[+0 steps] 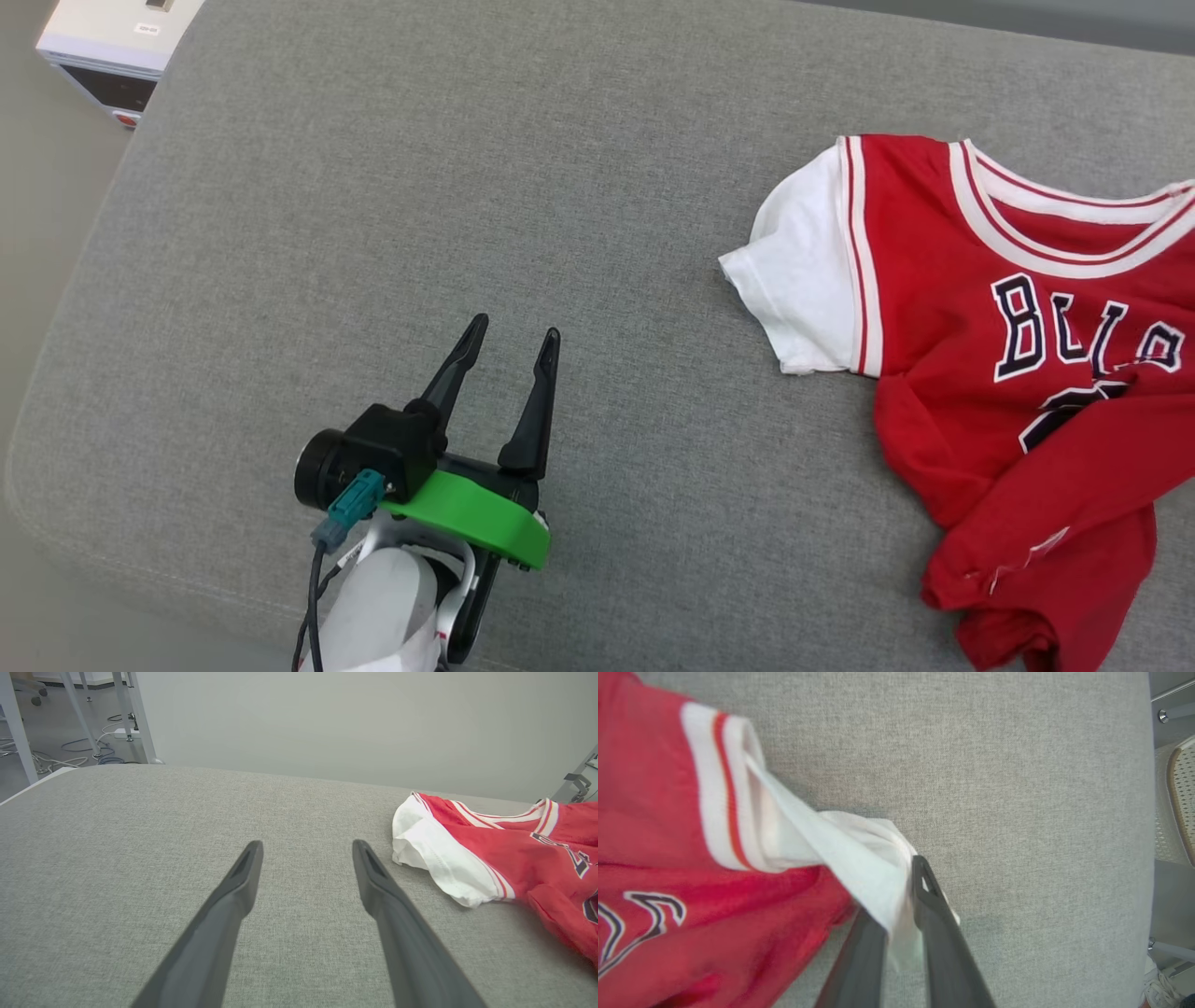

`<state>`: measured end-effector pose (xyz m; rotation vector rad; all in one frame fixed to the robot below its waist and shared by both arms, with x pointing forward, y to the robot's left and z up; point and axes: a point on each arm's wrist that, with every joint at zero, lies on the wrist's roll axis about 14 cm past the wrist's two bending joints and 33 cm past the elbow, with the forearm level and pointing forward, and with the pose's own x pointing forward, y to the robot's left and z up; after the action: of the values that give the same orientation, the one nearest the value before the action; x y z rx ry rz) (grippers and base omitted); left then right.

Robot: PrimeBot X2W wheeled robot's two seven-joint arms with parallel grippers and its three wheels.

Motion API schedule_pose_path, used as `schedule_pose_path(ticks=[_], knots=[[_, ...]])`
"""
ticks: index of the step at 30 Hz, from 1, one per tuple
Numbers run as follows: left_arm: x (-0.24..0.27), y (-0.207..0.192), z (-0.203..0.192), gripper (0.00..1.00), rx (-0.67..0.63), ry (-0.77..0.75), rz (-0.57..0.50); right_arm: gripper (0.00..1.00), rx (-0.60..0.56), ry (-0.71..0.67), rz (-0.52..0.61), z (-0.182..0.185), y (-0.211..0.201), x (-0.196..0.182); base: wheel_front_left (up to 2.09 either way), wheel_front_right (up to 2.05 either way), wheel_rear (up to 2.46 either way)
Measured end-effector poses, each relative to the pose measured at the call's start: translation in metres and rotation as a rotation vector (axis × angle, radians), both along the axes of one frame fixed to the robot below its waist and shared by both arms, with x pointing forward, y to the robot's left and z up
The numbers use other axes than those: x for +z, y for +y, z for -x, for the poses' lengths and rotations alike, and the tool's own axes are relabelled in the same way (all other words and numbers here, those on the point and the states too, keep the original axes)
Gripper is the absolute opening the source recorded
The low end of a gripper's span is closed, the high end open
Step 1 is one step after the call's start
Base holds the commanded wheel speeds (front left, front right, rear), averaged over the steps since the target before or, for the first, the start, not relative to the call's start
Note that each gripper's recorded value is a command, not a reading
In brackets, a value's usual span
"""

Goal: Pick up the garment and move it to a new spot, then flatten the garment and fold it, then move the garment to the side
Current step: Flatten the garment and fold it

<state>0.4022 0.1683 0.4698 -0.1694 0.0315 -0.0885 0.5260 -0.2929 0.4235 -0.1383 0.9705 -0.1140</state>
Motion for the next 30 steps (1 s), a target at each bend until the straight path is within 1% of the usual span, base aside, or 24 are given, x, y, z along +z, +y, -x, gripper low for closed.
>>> schedule_pose_path(ticks=[5, 8, 13, 15, 18, 21, 24, 25, 27, 30], knots=[[0.004, 0.002, 0.001, 1.0, 0.006, -0.01, 0.0, 1.0, 0.018, -0.08, 0.007, -0.009, 0.004, 0.003, 0.0, 0.0, 0.0], [0.008, 0.001, 0.001, 1.0, 0.004, -0.022, 0.001, 1.0, 0.042, -0.154, -0.001, -0.015, 0.012, 0.012, 0.0, 0.0, 0.0], [0.019, 0.002, 0.002, 1.0, 0.006, -0.055, 0.006, 1.0, 0.103, -0.34, -0.027, -0.026, 0.032, 0.045, 0.0, 0.0, 0.0], [0.024, 0.001, 0.003, 1.0, 0.006, -0.069, 0.008, 1.0, 0.136, -0.42, -0.028, -0.028, 0.04, 0.062, 0.0, 0.0, 0.0], [0.032, 0.0, 0.005, 1.0, 0.003, -0.092, 0.013, 1.0, 0.168, -0.545, -0.062, -0.026, 0.053, 0.09, 0.0, 0.0, 0.0], [0.037, -0.001, 0.01, 1.0, 0.003, -0.106, 0.02, 1.0, 0.202, -0.674, -0.104, -0.017, 0.066, 0.118, 0.0, 0.0, 0.0], [0.044, -0.004, 0.015, 1.0, -0.003, -0.126, 0.027, 1.0, 0.237, -0.806, -0.144, 0.0, 0.077, 0.144, 0.0, 0.0, 0.0], [0.046, -0.004, 0.016, 1.0, -0.004, -0.132, 0.028, 1.0, 0.242, -0.838, -0.156, 0.005, 0.08, 0.149, 0.0, 0.0, 0.0], [0.051, -0.006, 0.018, 1.0, -0.008, -0.147, 0.032, 1.0, 0.232, -0.947, -0.2, 0.022, 0.083, 0.165, 0.0, 0.0, 0.0], [0.058, -0.012, 0.019, 1.0, -0.025, -0.168, 0.038, 1.0, 0.229, -1.044, -0.243, 0.049, 0.089, 0.171, 0.0, 0.0, 0.0]])
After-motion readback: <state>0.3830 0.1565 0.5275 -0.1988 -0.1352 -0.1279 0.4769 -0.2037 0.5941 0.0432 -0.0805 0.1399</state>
